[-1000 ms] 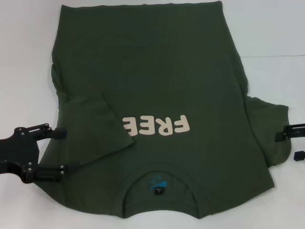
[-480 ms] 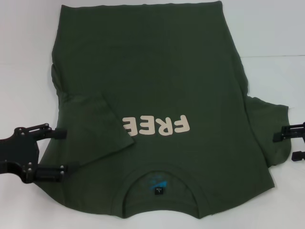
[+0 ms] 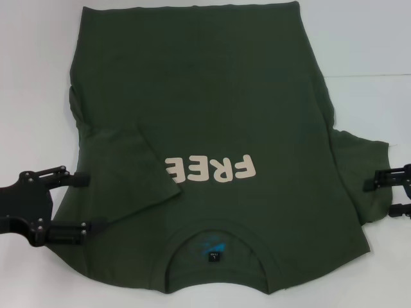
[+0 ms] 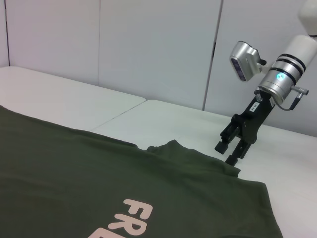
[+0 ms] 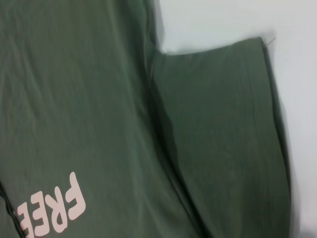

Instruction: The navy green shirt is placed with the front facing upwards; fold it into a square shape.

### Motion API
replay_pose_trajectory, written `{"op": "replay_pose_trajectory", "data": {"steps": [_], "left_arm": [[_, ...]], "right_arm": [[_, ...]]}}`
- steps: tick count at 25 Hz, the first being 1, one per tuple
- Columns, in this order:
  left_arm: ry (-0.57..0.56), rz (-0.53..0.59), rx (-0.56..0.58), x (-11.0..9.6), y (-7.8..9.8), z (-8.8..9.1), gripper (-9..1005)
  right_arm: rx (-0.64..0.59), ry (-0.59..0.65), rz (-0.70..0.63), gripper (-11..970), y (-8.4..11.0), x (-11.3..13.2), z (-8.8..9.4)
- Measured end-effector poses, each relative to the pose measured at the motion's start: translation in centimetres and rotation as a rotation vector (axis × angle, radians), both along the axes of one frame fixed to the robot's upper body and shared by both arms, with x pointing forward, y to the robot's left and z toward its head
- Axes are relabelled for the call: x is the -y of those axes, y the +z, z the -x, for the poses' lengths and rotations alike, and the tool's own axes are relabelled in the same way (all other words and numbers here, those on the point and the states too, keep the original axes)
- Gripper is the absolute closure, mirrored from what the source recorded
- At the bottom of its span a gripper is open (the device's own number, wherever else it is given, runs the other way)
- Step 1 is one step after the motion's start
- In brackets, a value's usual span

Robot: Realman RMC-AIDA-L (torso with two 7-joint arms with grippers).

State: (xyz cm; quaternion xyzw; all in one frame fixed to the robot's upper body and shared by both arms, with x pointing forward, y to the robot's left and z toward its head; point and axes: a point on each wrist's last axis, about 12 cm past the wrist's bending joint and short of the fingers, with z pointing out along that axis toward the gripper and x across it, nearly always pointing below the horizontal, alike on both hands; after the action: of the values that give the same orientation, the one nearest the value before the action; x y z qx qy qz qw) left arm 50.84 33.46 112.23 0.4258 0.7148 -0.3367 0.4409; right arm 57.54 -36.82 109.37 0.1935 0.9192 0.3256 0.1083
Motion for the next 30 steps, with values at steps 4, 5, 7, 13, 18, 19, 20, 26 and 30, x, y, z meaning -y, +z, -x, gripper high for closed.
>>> {"op": "replay_pose_trajectory", "data": {"steps": [4,5,7,13,18,19,20,26,30], "left_arm": [[0.000,0.000,0.000,0.0,0.0,0.0,59],[0.000,0.000,0.000,0.0,0.0,0.0,59],[0.000,0.000,0.000,0.0,0.0,0.0,59],[0.000,-0.001,0.000,0.0,0.0,0.0,59],[0.000,-0.001,0.001,-0.1,0.0,0.0,59],[0.000,-0.001,0.001,-0.1,0.0,0.0,59],[0.000,-0.001,0.001,-0.1,0.0,0.0,59],[0.001,-0.001,0.001,-0.1,0.0,0.0,59],[0.003,0.004,0.007,0.0,0.1,-0.1,59]], "right_arm": [[0.004,0.001,0.000,92,0.0,-0.2,-0.1],[0.004,0.001,0.000,92,-0.1,-0.3,-0.1],[0.004,0.004,-0.001,92,-0.1,-0.4,-0.2],[0.005,0.009,-0.003,93,-0.1,-0.7,-0.3],[0.001,0.014,-0.009,94,-0.2,-1.0,-0.4],[0.002,0.014,-0.009,94,-0.2,-1.1,-0.4],[0.002,0.015,-0.010,95,-0.2,-1.2,-0.4],[0.000,0.021,-0.015,96,-0.3,-1.5,-0.6],[0.002,0.023,-0.015,96,-0.2,-1.6,-0.7]]}}
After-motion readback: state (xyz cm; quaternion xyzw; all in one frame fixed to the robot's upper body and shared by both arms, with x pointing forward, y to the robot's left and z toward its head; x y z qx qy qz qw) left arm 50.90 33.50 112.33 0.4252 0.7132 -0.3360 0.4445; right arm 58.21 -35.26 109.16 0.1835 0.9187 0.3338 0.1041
